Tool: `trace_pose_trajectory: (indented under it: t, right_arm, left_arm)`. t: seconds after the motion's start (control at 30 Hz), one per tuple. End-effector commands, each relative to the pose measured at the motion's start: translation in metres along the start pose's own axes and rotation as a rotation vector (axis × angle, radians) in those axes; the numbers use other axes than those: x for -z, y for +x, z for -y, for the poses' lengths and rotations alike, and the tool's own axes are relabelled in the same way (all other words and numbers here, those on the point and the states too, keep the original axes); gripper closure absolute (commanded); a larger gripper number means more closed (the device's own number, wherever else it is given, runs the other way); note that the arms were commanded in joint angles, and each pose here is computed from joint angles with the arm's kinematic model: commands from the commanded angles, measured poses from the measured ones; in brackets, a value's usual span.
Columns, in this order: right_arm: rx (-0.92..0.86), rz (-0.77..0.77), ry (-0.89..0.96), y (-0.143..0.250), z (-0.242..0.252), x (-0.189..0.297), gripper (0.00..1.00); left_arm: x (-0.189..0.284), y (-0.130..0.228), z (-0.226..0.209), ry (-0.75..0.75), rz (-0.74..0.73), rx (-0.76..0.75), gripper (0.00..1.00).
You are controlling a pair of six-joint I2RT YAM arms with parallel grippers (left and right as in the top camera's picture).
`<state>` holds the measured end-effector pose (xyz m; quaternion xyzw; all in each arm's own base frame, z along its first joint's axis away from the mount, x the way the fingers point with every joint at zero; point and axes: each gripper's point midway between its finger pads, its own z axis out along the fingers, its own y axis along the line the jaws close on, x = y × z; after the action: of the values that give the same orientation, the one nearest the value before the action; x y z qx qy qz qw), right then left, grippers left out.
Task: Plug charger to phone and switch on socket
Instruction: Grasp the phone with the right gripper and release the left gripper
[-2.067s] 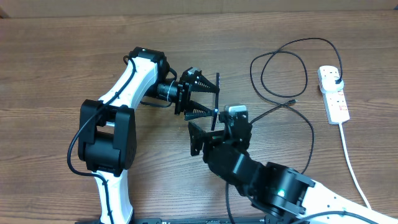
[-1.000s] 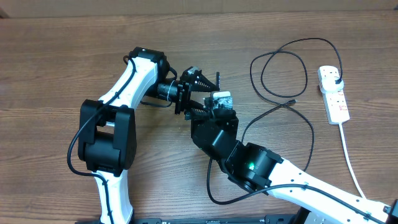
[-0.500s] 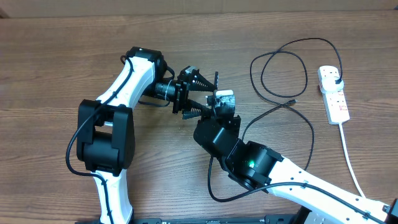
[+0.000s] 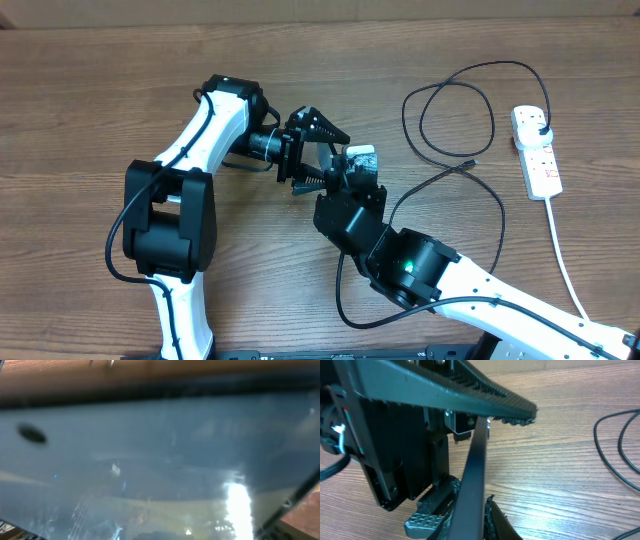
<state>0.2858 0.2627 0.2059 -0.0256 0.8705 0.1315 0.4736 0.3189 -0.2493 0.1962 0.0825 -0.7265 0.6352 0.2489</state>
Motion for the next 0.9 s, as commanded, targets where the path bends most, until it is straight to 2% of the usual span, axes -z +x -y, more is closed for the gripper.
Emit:
trace_pose_trajectory:
  t: [0.0,0.2,0.37,0.6,0.87]
  right_arm:
    - [-0.036,0.046,-0.053,-0.021,-0.01,0.014,0.88]
    - [-0.044,0.094,0.003,-0.031,0.001,0.018,0.94]
    - [-0.099,0.139,0.003,-0.048,0.012,0.038,0.96]
    - [-0.494,0.125,0.055,-0.057,0.067,0.07,0.96]
    - [-0.801,-0.11,-0.058,-0.03,0.067,0.068,0.96]
  left_arm:
    - [0.016,-0.007,0.01,0.037,0.037,-0.017,0.0]
    - [0.053,-0.015,0.011,0.035,0.124,-0.037,0.0]
    - [0.096,-0.004,0.031,0.053,0.221,-0.148,0.0]
    - [0.156,0.033,0.048,-0.06,0.409,-0.286,0.01]
    - [0.213,0.111,0.064,-0.266,0.72,-0.44,0.0]
